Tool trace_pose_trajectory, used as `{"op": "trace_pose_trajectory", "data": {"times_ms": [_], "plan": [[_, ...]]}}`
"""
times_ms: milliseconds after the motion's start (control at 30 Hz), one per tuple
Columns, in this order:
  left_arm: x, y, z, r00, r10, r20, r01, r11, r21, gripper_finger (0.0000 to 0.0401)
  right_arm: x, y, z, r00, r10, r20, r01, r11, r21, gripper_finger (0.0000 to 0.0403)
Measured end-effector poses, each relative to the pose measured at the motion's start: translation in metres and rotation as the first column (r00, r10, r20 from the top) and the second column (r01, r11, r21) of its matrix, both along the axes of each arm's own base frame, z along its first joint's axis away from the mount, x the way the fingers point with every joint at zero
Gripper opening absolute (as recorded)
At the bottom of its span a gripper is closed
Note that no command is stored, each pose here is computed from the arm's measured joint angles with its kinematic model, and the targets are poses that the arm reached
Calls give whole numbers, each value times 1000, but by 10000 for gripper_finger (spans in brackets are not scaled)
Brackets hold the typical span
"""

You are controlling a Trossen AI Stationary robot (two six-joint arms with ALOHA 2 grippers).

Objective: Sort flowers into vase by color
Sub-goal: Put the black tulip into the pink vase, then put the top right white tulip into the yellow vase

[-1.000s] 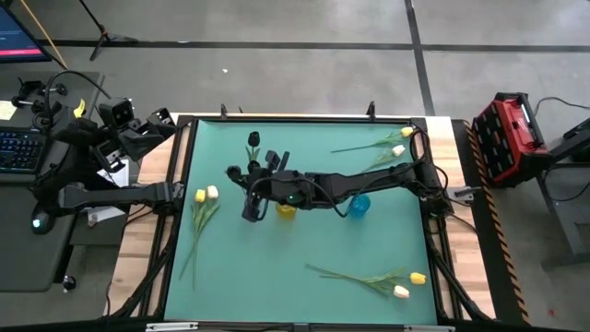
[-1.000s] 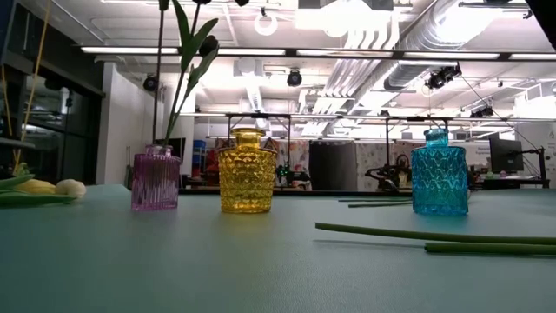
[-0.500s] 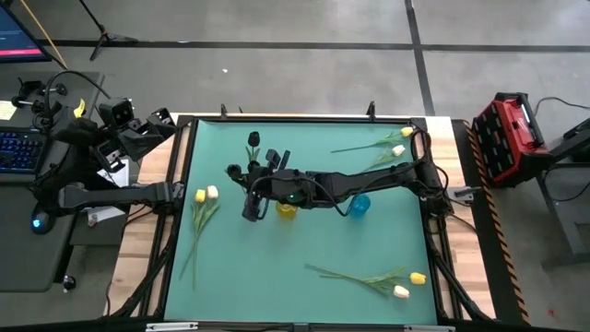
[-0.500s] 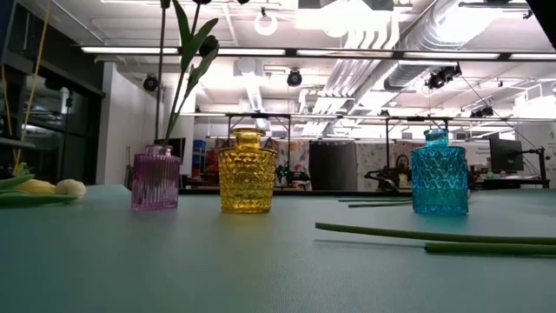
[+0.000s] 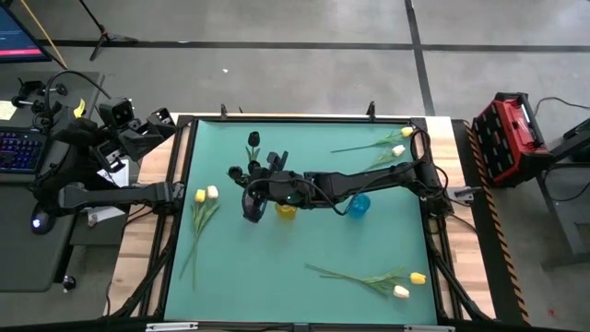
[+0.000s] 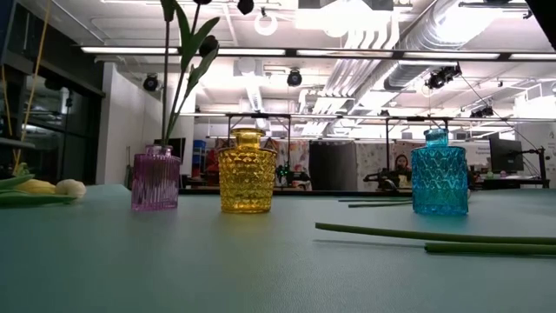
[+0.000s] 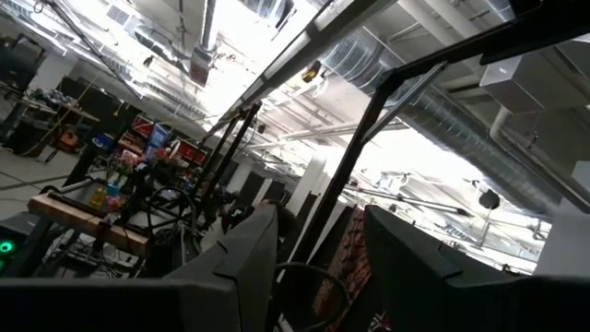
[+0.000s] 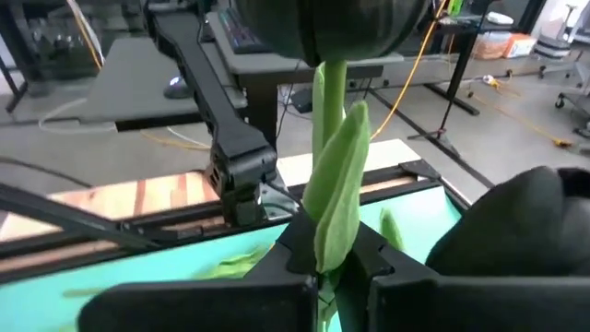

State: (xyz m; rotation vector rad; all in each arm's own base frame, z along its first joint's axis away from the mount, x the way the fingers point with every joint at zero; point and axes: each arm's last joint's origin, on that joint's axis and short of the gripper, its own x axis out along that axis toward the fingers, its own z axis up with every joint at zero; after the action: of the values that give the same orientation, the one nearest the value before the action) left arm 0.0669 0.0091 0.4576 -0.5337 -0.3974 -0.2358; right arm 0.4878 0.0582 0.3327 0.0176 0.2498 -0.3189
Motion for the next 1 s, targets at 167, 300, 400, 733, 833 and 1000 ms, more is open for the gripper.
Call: {"op": "trace_pose_trajectory", "data": {"times_ms": [167, 300, 400, 733, 833, 1000], "plan": [[0, 0, 0, 1000, 0, 0, 0, 1000, 0, 151, 1, 0, 0, 999, 32, 13, -33, 998, 49, 36], [0, 0, 0, 1000, 0, 0, 0, 1000, 0, 151, 1, 0, 0, 997, 62, 37, -67, 987, 145, 115], [0, 0, 0, 1000, 0, 0, 0, 1000, 0, 151, 1, -1, -1, 998, 50, 36, -55, 983, 173, 189], [0, 0, 0, 1000, 0, 0, 0, 1000, 0, 151, -33, -6, 29, 989, 125, -83, -107, 976, 192, 355], [0, 0, 0, 1000, 0, 0, 0, 1000, 0, 151, -49, -7, 43, 980, 161, -121, -133, 969, 209, 363], [0, 0, 0, 1000, 1, -1, -1, 1000, 0, 151, -66, -4, 67, 960, 275, -60, -252, 934, 252, 359]]}}
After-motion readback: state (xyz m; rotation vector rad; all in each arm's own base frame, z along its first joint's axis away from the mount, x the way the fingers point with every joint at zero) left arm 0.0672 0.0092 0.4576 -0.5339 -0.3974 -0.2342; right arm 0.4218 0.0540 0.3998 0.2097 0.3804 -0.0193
